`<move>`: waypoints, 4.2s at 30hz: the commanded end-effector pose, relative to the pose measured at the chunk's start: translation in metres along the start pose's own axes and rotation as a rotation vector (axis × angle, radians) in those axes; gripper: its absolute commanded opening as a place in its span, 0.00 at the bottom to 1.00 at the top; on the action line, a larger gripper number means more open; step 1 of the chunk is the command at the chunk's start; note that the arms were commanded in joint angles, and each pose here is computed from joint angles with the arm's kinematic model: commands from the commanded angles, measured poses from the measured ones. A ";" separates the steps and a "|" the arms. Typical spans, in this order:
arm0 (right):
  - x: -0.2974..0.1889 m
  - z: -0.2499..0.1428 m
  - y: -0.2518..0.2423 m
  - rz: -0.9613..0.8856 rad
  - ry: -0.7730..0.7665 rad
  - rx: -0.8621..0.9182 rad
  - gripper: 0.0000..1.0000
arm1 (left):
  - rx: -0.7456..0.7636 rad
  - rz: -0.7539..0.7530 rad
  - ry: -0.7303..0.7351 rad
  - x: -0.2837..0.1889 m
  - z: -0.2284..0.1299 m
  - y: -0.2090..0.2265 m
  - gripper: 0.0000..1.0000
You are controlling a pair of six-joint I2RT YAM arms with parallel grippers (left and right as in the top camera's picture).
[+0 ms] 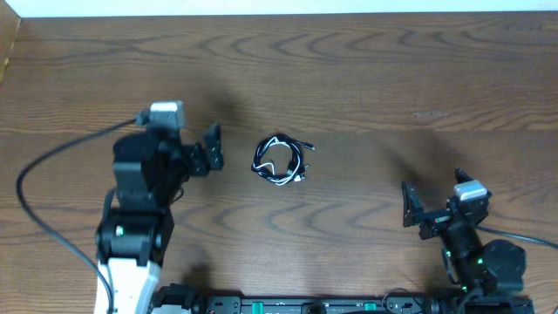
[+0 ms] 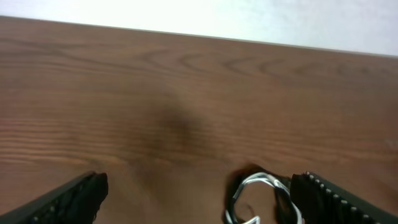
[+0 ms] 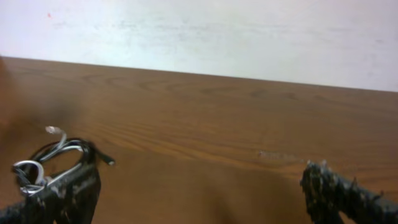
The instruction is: Untangle cables
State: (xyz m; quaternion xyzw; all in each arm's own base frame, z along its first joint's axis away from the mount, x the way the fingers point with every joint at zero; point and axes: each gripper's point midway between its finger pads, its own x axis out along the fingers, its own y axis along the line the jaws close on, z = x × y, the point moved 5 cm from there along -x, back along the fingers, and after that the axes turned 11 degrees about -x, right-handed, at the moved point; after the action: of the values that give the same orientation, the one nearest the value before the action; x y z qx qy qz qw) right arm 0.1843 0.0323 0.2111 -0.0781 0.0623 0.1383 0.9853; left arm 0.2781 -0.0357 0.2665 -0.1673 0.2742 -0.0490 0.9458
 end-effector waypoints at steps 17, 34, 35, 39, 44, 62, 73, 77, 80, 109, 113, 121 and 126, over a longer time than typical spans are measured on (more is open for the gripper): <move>0.071 0.093 -0.018 0.239 0.493 0.203 0.99 | -0.016 -0.294 0.459 0.019 -0.029 -0.072 0.99; 0.106 0.074 0.005 0.484 0.557 0.392 0.89 | -0.564 0.189 0.617 0.061 -0.076 -0.025 0.67; 0.106 0.073 0.005 0.481 0.560 0.392 0.88 | -0.584 0.222 0.631 0.065 -0.082 -0.021 0.66; 0.108 0.069 -0.001 0.418 0.583 0.405 0.88 | -0.635 0.343 0.675 0.081 -0.102 -0.007 0.62; 0.108 0.068 -0.003 0.400 0.589 0.408 0.88 | -0.673 0.410 0.728 0.101 -0.122 0.000 0.55; 0.107 0.065 -0.004 0.383 0.611 0.409 0.89 | -0.740 0.544 0.826 0.139 -0.177 0.001 0.42; 0.105 0.063 -0.004 0.375 0.623 0.410 0.90 | -0.745 0.565 0.833 0.148 -0.186 0.005 0.32; 0.106 0.063 -0.004 0.374 0.623 0.410 0.91 | -0.730 0.564 0.813 0.150 -0.185 0.007 0.08; 0.106 0.063 -0.004 0.373 0.623 0.410 0.91 | -0.706 0.543 0.806 0.153 -0.183 0.006 0.07; 0.123 0.082 0.025 0.444 0.546 0.424 0.83 | -0.368 -0.461 0.618 0.061 -0.046 -0.115 0.08; 0.130 0.079 0.036 0.475 0.559 0.415 0.79 | -0.402 -0.583 0.630 0.054 -0.036 -0.131 0.07; 0.152 0.069 0.063 0.548 0.575 0.407 0.77 | -0.584 -0.544 0.643 0.057 -0.028 -0.133 0.07; 0.167 0.064 0.077 0.549 0.589 0.467 0.82 | -0.701 -0.462 0.636 0.062 -0.026 -0.128 0.08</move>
State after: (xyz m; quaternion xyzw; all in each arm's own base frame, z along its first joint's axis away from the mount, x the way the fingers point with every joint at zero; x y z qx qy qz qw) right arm 0.3232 0.1500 0.2412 0.1020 0.3760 0.3557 0.8495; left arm 0.3133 -0.1767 0.2512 -0.4657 0.5048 -0.2414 0.6856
